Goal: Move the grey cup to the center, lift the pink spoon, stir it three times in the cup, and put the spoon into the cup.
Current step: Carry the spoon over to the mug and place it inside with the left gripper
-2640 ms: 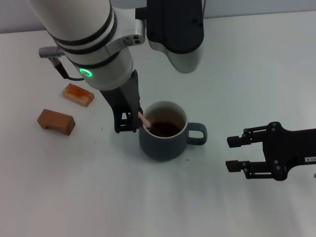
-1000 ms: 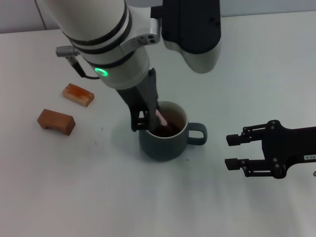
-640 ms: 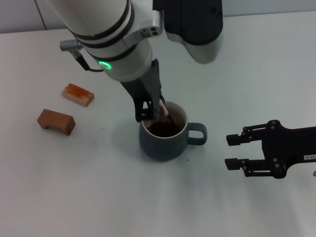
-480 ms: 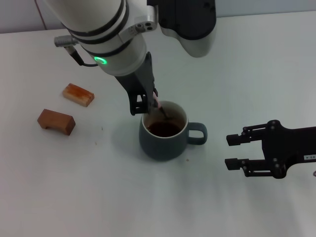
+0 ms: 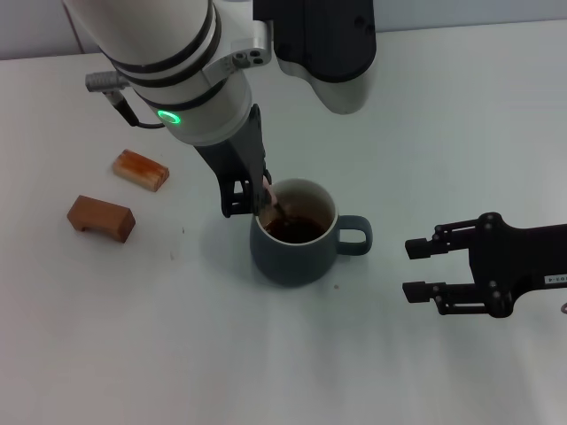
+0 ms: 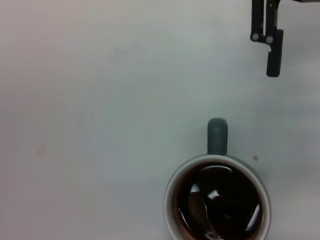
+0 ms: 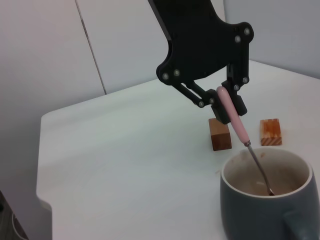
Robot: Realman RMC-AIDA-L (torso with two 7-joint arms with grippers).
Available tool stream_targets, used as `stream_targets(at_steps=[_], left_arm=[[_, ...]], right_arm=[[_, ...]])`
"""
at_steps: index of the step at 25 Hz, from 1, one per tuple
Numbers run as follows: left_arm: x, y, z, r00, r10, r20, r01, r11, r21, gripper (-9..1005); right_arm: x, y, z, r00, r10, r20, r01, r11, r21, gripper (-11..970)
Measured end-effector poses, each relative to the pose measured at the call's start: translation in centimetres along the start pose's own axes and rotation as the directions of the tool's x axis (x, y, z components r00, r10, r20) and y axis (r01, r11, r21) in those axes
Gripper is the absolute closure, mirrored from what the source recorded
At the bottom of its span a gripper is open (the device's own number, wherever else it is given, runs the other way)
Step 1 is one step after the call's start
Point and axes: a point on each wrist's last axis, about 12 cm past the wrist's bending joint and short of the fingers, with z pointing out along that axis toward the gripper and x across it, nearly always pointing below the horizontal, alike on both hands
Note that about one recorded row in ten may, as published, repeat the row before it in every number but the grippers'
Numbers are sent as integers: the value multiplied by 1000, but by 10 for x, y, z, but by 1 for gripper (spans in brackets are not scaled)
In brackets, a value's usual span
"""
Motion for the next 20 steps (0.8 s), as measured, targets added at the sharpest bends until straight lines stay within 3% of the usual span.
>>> stream_targets(at_steps=[20], left_arm=[[-2,-6,-5,1000,-7,15,6,1000,28,831]], right_arm=[[-2,-1,0,1000,-5,-1,5,1000,4,395]])
